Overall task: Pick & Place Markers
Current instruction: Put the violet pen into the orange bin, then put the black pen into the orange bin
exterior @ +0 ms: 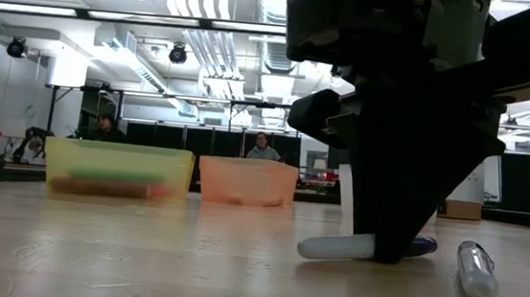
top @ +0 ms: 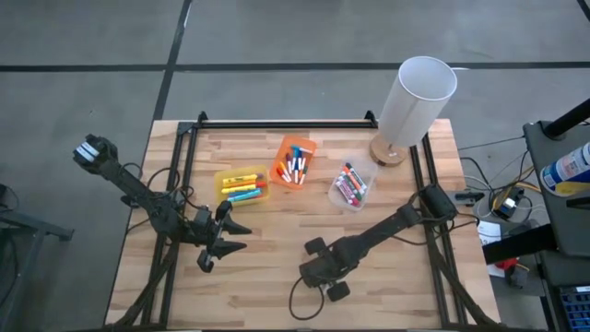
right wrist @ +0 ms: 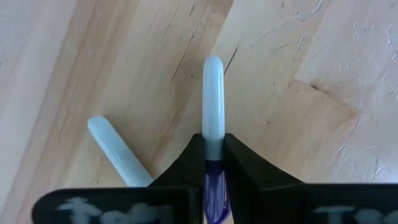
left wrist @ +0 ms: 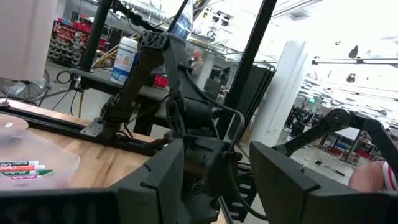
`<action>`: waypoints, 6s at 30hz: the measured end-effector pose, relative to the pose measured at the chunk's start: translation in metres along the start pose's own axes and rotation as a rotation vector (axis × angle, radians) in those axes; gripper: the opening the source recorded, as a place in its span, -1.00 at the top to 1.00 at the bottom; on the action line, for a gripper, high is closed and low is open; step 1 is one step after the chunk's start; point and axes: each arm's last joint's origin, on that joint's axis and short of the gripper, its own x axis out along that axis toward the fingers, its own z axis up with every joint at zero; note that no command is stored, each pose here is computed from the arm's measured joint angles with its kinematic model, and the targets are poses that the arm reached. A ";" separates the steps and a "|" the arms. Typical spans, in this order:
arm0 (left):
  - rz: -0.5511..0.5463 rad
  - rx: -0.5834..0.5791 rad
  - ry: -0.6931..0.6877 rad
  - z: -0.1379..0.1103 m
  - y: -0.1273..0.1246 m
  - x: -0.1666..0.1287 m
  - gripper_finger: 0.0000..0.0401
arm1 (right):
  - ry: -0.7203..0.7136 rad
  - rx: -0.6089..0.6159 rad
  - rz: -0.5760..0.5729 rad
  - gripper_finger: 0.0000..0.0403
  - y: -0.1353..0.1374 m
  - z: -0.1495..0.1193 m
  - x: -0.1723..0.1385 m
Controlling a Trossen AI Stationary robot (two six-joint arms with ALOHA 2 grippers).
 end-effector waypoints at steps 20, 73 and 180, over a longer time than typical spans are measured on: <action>0.000 0.000 0.001 0.000 0.000 0.000 0.11 | -0.022 -0.007 -0.012 0.86 -0.002 0.007 -0.005; 0.006 0.011 0.021 -0.002 0.000 0.000 0.11 | -0.030 0.124 -0.452 0.85 -0.172 0.019 -0.123; 0.010 0.023 0.039 -0.004 0.001 0.000 0.11 | -0.023 -0.172 0.074 0.59 0.030 -0.031 -0.010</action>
